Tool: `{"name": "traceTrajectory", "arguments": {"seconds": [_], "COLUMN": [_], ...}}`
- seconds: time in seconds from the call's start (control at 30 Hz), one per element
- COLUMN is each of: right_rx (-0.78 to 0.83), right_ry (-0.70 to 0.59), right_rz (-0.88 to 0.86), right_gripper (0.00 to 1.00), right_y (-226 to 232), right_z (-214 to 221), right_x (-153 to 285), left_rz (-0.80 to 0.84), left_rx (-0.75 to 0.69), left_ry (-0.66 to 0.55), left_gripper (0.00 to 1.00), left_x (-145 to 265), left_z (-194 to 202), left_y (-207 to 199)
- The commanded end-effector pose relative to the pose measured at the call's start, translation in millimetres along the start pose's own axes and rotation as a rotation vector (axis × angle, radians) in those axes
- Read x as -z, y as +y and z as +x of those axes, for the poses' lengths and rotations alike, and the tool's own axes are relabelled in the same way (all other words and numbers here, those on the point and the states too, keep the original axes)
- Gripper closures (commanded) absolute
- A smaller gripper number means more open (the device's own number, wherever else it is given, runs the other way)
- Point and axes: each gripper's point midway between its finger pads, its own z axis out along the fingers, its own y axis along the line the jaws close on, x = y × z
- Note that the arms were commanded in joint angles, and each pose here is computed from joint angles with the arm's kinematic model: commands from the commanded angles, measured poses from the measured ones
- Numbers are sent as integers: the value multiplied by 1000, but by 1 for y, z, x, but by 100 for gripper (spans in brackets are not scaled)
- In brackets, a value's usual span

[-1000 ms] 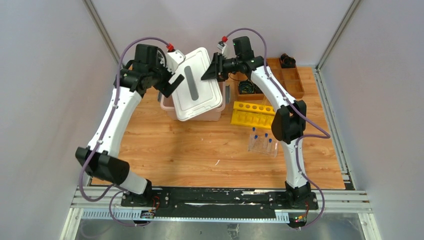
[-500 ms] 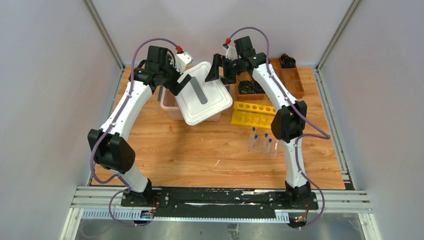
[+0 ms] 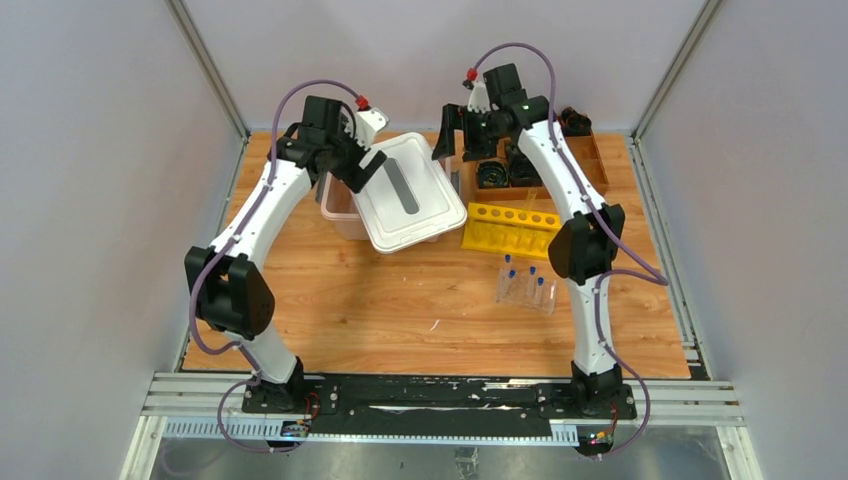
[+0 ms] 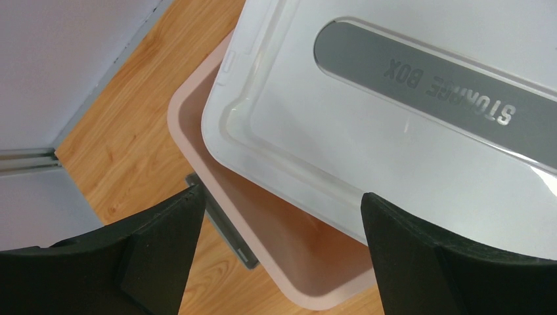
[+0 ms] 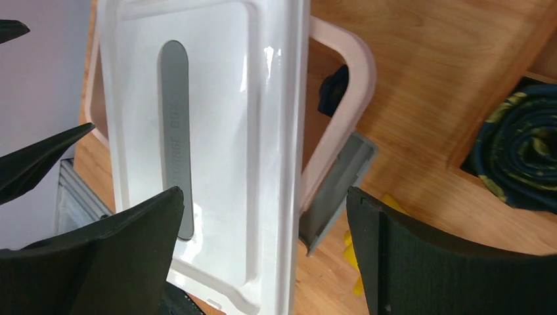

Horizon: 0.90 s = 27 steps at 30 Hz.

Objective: Organize the chemistry lab equipment

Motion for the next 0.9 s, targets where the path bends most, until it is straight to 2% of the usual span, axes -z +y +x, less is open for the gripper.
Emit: {"name": "traceTrajectory", "arguments": {"seconds": [0.0,0.17,0.23,0.27,0.33,0.43,0.57,0.63,0.7,0.77,0.87], "right_rx": [81,78,67,79,62,35,-145,-184,-156,-184,-131], "right_ry": [-119,-235,-270,-334,-351,-362,-466,-462,-464,-465,-412], "right_rz": [131,285,377,393,487,522,433,298,155,182,308], "right_gripper": [2,1,1,0,0,0,0,0,0,5,12], "right_y": [2,10,4,14,7,21,33,38,47,45,55], "right_z": [-23,-5,24,24,52,80,90,95,101,111,126], "right_x": [60,108,116,130,137,146,155,154,150,149,139], "left_rz": [-48,-106,-113,-115,-114,-124,-148,-152,-149,-145,-138], "left_rx": [16,21,28,32,41,52,75,86,91,90,74], "left_ry": [-42,-50,-48,-44,-39,-40,-38,-36,-31,-27,-12], "left_gripper": [7,7,8,8,10,13,16,17,18,18,17], "left_x": [-8,-16,-20,-22,-26,-30,-32,-34,-36,-37,-41], "left_z": [-19,-29,-31,-31,-32,-33,-28,-25,-22,-21,-14], "left_y": [16,34,41,44,51,62,78,83,84,83,81]}}
